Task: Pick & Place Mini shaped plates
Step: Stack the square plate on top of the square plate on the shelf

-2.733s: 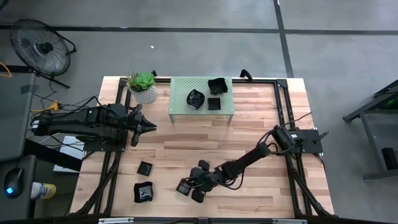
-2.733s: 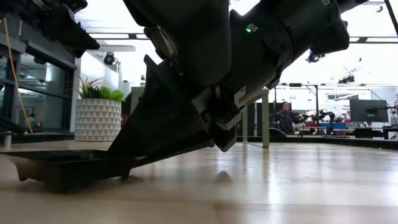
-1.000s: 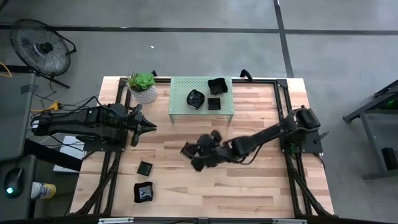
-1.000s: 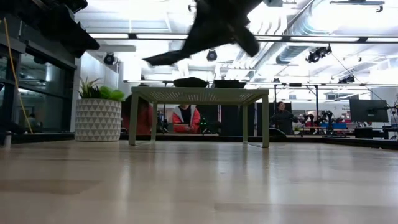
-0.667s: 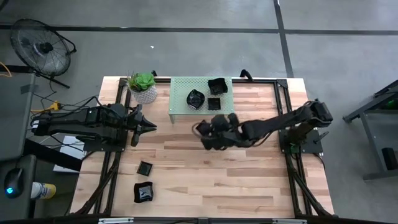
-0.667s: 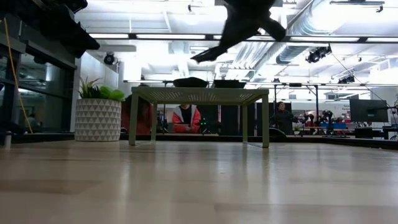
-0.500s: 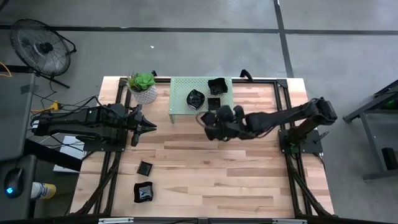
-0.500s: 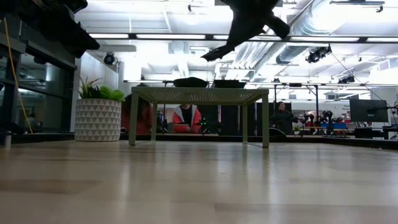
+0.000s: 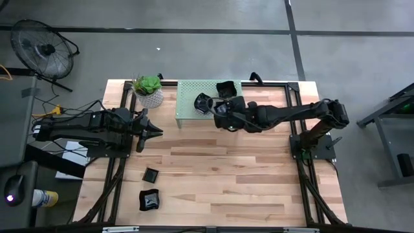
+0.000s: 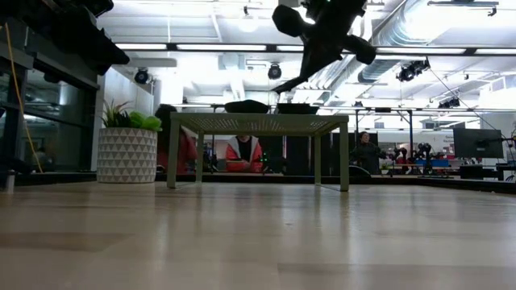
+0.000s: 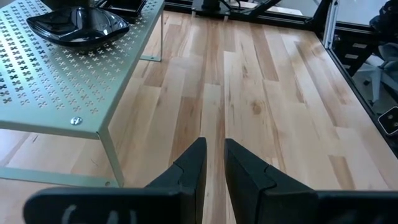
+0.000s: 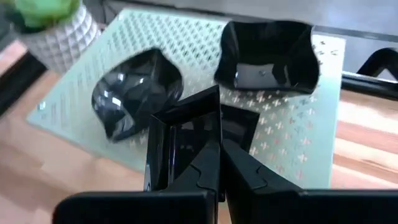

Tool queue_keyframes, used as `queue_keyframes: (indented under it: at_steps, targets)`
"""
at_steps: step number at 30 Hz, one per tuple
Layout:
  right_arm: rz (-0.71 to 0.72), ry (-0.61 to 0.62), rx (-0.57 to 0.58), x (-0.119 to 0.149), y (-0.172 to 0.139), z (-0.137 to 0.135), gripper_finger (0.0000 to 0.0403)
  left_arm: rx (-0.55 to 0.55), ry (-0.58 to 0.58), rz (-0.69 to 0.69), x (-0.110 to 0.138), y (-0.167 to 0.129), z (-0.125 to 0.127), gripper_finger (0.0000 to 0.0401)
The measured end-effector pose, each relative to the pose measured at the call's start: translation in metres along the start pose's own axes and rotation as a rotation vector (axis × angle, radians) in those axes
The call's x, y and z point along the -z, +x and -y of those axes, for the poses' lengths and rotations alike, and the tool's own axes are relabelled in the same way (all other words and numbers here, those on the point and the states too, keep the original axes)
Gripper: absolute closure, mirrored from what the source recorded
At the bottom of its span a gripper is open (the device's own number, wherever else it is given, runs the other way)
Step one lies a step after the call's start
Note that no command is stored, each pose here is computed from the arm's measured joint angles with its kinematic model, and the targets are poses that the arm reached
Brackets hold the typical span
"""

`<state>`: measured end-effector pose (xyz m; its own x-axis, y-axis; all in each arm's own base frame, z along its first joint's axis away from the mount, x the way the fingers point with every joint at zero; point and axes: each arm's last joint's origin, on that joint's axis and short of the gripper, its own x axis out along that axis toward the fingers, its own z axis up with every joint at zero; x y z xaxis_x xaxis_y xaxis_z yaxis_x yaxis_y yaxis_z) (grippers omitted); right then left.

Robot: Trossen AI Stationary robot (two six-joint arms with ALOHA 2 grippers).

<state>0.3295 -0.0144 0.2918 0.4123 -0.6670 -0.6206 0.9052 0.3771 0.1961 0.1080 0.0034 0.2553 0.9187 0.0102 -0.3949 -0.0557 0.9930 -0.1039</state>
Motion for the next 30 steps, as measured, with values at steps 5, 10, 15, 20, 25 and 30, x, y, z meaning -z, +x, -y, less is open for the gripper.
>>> queue_keyframes:
  at_steps: [5, 10, 15, 20, 25, 30]
  targets:
    - [0.023, 0.036, 0.026, -0.001, 0.001, 0.002, 0.0397, 0.000, 0.000, 0.000, 0.000, 0.000, 0.000, 0.0348]
    - [0.021, 0.064, 0.048, 0.001, 0.003, 0.003, 0.0397, 0.000, 0.000, 0.000, 0.000, 0.000, 0.000, 0.0348]
    - [0.024, 0.086, 0.052, 0.002, 0.005, 0.002, 0.0397, 0.000, 0.000, 0.000, 0.000, 0.000, 0.000, 0.0348]
    - [0.022, 0.119, 0.070, 0.003, 0.015, 0.002, 0.0394, 0.000, 0.000, 0.000, 0.000, 0.000, 0.000, 0.0348]
    - [0.023, 0.126, 0.085, 0.005, 0.023, 0.000, 0.0397, 0.000, 0.000, 0.000, 0.000, 0.000, 0.000, 0.0348]
    - [0.027, 0.143, 0.080, 0.003, 0.027, -0.001, 0.0395, 0.000, 0.000, 0.000, 0.000, 0.000, 0.000, 0.0348]
